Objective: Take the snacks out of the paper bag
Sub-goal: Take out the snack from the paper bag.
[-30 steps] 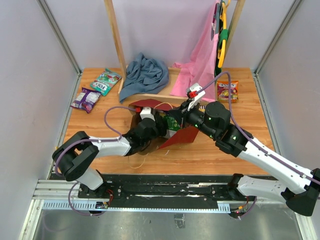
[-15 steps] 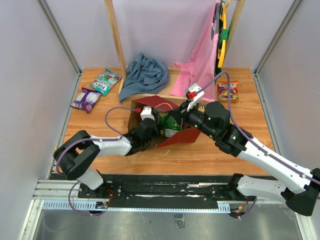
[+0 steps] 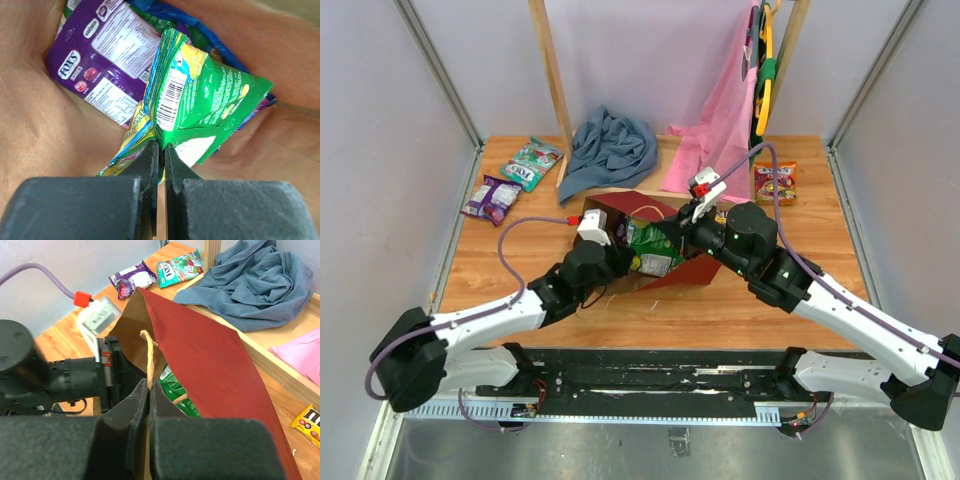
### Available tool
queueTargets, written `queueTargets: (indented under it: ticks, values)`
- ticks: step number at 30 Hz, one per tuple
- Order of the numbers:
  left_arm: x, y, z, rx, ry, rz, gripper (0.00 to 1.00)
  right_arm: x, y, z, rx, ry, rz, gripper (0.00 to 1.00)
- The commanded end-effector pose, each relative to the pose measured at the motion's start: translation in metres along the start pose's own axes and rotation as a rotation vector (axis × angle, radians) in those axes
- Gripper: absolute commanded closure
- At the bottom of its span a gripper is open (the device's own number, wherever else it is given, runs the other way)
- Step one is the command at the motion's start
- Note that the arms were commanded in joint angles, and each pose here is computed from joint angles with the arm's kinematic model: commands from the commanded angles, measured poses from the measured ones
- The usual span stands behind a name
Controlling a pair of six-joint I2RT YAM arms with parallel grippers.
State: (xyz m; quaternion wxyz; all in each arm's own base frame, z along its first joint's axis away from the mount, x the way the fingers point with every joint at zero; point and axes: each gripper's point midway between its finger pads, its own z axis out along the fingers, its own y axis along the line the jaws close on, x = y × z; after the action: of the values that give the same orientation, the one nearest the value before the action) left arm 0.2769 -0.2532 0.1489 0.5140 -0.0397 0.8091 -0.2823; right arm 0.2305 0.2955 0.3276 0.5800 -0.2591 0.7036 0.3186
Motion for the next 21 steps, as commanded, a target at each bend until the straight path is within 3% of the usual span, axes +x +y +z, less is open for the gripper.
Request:
queueTargets:
  ticks: [1,7,21]
  values:
    - [-0.033,-0.021,-0.026,0.050,-0.067,-0.037,0.99,-0.008,0.004,-0.002,-0.004,-0.031,-0.001,0.99]
    - [-0.066,-0.015,-0.064,0.029,-0.134,-0.054,0.99,-0.008,0.003,-0.002,0.002,-0.032,0.000,0.99]
    - [-0.147,0.038,-0.150,-0.194,-0.372,-0.100,1.00,-0.004,0.001,0.000,0.014,-0.018,-0.005,0.99]
